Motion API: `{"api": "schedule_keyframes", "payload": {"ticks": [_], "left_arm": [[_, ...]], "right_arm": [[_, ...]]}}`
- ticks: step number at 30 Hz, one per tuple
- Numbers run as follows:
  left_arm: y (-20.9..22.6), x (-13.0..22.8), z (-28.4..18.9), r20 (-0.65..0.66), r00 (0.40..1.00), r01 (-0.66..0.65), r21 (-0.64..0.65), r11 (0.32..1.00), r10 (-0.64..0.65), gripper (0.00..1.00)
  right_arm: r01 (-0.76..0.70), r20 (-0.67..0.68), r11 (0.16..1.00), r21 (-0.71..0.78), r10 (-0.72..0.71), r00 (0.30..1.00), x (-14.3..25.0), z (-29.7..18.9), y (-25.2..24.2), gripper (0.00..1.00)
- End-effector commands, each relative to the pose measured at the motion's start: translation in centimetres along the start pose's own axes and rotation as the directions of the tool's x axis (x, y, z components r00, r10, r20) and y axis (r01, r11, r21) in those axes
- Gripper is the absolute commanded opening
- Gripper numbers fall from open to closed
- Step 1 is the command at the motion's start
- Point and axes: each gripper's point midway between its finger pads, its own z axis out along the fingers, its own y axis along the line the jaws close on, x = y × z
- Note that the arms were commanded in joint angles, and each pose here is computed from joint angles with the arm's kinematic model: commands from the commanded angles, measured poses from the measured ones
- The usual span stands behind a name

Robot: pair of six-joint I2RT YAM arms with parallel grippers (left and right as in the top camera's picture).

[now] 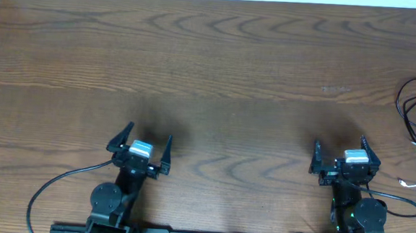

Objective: Untangle cables

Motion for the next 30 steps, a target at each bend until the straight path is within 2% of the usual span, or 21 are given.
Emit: {"api": "schedule_keyframes", "payload": {"ticks": [1,11,14,16,30], "left_arm": [[-0.89,1.64,-0.11,-0.064,0.996,0.056,0.046,0.997,-0.053,0.96],[-0.72,1.58,-0.10,-0.063,0.994,0.093,0.034,0.995,-0.091,0.95],[-0.37,1.71,-0.10,-0.068,0.979,0.190,0.006,0.982,-0.190,0.95],[-0.39,1.73,-0.10,-0.069,0.975,0.213,0.006,0.977,-0.212,0.95],[-0.38,1.65,-0.09,-0.066,0.975,0.214,0.006,0.977,-0.213,0.96]], "right_arm": [[0.013,0.002,1.000,0.000,-0.013,1.000,0.00,-0.03,-0.04,0.99],[0.013,0.002,1.000,0.000,-0.013,1.000,0.00,-0.03,-0.04,0.99],[0.013,0.002,1.000,0.000,-0.013,1.000,0.00,-0.03,-0.04,0.99],[0.013,0.002,1.000,0.000,-0.013,1.000,0.00,-0.03,-0.04,0.99],[0.013,0.002,1.000,0.000,-0.013,1.000,0.00,-0.03,-0.04,0.99]]}}
